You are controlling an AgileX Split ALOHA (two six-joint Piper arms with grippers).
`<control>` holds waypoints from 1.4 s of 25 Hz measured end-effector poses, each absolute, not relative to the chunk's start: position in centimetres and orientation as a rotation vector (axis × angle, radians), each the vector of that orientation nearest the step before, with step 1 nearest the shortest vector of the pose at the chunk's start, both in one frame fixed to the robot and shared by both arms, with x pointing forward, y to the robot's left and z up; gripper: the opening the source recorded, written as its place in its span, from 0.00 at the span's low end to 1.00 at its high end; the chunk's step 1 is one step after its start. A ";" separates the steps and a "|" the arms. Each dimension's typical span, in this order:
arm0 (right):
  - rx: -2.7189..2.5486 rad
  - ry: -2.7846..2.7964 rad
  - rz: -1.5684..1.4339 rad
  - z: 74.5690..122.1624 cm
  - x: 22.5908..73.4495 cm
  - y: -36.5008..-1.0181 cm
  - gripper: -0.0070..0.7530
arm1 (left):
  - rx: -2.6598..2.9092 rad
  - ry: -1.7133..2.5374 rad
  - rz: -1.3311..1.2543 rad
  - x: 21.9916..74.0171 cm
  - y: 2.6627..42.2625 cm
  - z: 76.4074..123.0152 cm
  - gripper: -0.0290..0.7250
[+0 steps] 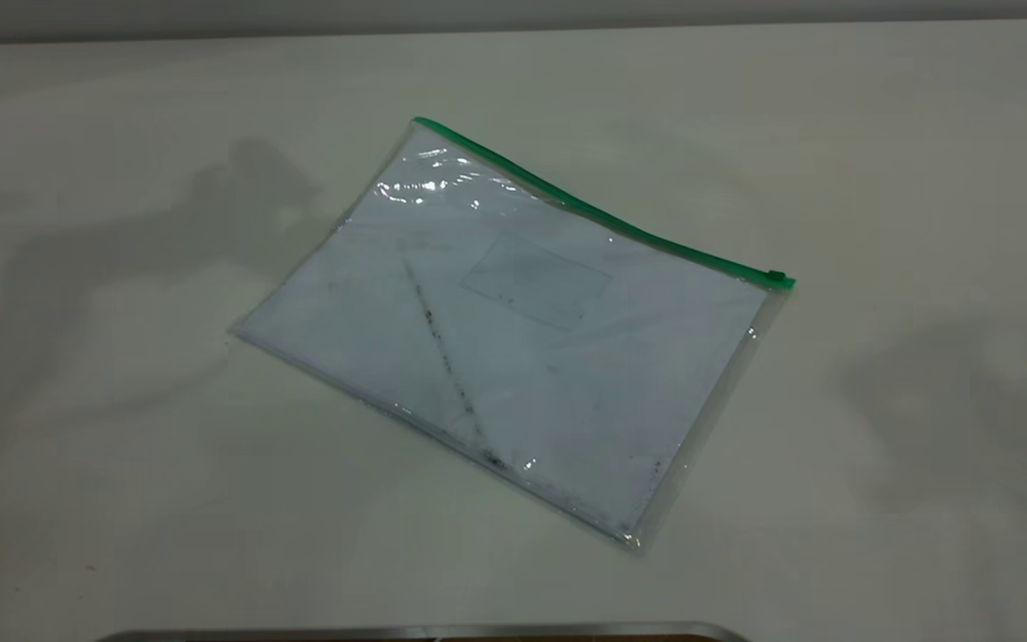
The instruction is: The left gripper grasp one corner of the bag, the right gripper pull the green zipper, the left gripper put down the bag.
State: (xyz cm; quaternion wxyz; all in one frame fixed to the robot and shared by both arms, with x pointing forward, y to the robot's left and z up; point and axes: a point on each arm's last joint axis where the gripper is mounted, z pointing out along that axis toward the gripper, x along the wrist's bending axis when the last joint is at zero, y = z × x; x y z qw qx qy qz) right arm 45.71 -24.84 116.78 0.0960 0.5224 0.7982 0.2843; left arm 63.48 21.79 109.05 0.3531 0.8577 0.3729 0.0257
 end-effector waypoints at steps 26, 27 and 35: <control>1.800 1.988 0.570 103.1 29.7 -29.5 0.62 | 2.240 1.765 -0.001 39.7 26.9 107.8 0.71; 1.800 1.988 0.570 103.1 29.7 -29.5 0.62 | 2.269 1.802 -0.003 38.6 27.3 106.5 0.71; 1.801 1.988 0.570 103.1 29.7 -29.5 0.62 | 2.208 1.885 0.201 31.6 28.9 101.8 0.71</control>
